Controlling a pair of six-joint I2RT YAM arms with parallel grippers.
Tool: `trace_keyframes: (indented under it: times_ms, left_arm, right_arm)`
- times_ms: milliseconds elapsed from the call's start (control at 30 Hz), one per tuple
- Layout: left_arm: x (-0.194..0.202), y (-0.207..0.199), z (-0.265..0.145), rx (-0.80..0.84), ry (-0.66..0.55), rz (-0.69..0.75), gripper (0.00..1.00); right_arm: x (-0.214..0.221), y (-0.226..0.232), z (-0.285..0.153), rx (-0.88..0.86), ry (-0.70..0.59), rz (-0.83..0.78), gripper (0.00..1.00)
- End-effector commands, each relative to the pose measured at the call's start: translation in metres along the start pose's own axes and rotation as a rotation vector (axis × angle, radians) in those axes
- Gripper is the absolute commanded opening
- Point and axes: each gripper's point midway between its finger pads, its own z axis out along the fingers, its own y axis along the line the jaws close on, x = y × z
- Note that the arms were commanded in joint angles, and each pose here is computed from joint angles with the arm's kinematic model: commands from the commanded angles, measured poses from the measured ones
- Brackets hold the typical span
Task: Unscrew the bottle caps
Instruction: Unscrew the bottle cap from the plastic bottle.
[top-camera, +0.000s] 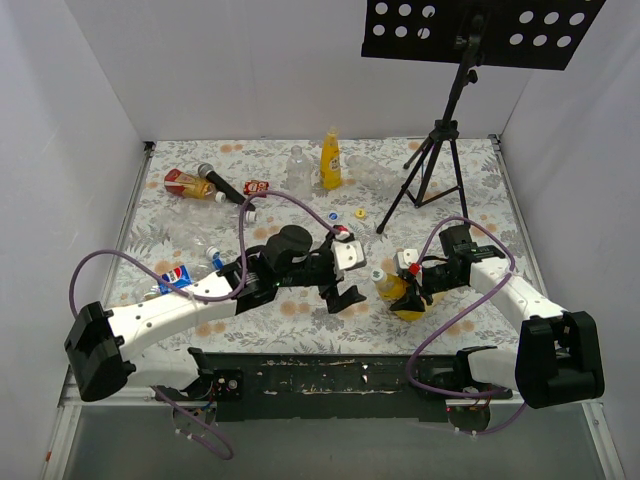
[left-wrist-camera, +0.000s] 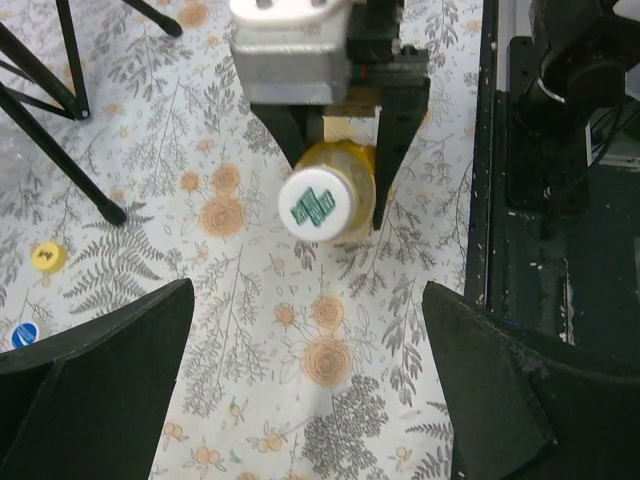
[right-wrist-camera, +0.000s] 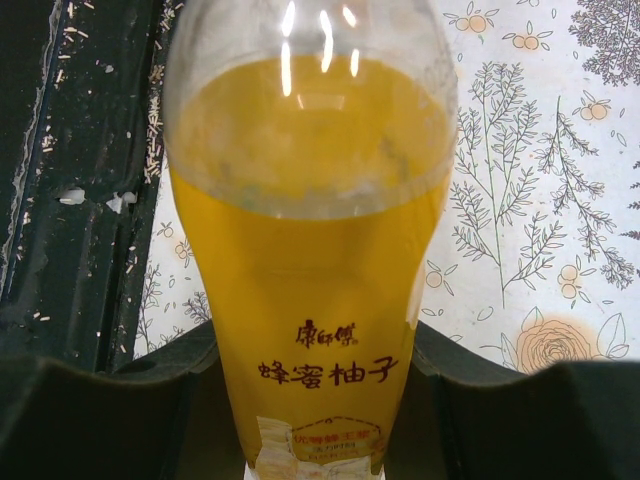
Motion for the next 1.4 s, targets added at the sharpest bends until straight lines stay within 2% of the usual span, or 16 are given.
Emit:
trace_keyframes:
  times_ms: [0, 167, 433, 667, 767, 833, 933, 967, 1000, 1100, 1167, 1267, 1333, 1367]
  left_arm:
    - [-0.045, 0.010, 0.006, 0.040, -0.115, 0.070, 0.98]
    - [-0.046, 0.013, 0.018, 0.073, -0.107, 0.059, 0.95]
    - [-0.039, 0.005, 0.033, 0.173, -0.052, 0.045, 0.65]
    - [-0.034, 0.002, 0.036, 0.199, -0.041, 0.040, 0.54]
    - [-0.035, 0.001, 0.036, 0.205, -0.041, 0.035, 0.42]
    - [-0.034, 0.001, 0.037, 0.209, -0.039, 0.028, 0.37]
    - [-0.033, 0.001, 0.039, 0.208, -0.028, 0.003, 0.21]
    - [-0.034, 0.002, 0.039, 0.204, -0.027, -0.007, 0.13]
    - [-0.034, 0.003, 0.039, 0.197, -0.021, -0.042, 0.02]
    - [-0.045, 0.005, 0.038, 0.157, -0.018, -0.202, 0.00]
    - [-0.054, 0.002, 0.036, 0.128, -0.005, -0.432, 0.00]
    - [-0.060, 0.003, 0.033, 0.011, 0.030, -0.909, 0.00]
    - [-0.059, -0.006, 0.031, -0.018, 0.055, -1.103, 0.00]
    - [-0.064, -0.011, 0.033, -0.038, 0.046, -1.138, 0.00]
  right_arm:
    - [-0.024, -0.007, -0.002, 0.008, -0.072, -0.068, 0.01]
    - [-0.025, -0.007, -0.003, 0.011, -0.073, -0.072, 0.01]
    - [-0.024, -0.007, -0.003, 0.007, -0.070, -0.070, 0.01]
    - [-0.024, -0.007, -0.003, 0.009, -0.071, -0.069, 0.01]
    - [-0.024, -0.007, -0.003, 0.009, -0.070, -0.068, 0.01]
    - [-0.024, -0.007, -0.003, 0.009, -0.070, -0.069, 0.01]
    - [-0.024, -0.007, -0.003, 0.009, -0.069, -0.068, 0.01]
    - [-0.024, -0.007, -0.003, 0.009, -0.069, -0.068, 0.01]
    - [-0.024, -0.007, -0.003, 0.008, -0.069, -0.068, 0.01]
    - [-0.023, -0.007, -0.003, 0.009, -0.067, -0.068, 0.01]
    - [-0.023, -0.007, -0.003, 0.009, -0.066, -0.068, 0.01]
    - [-0.023, -0.008, -0.003, 0.010, -0.066, -0.069, 0.01]
    - [-0.023, -0.008, -0.002, 0.006, -0.068, -0.062, 0.01]
    - [-0.023, -0.008, -0.002, 0.003, -0.071, -0.060, 0.01]
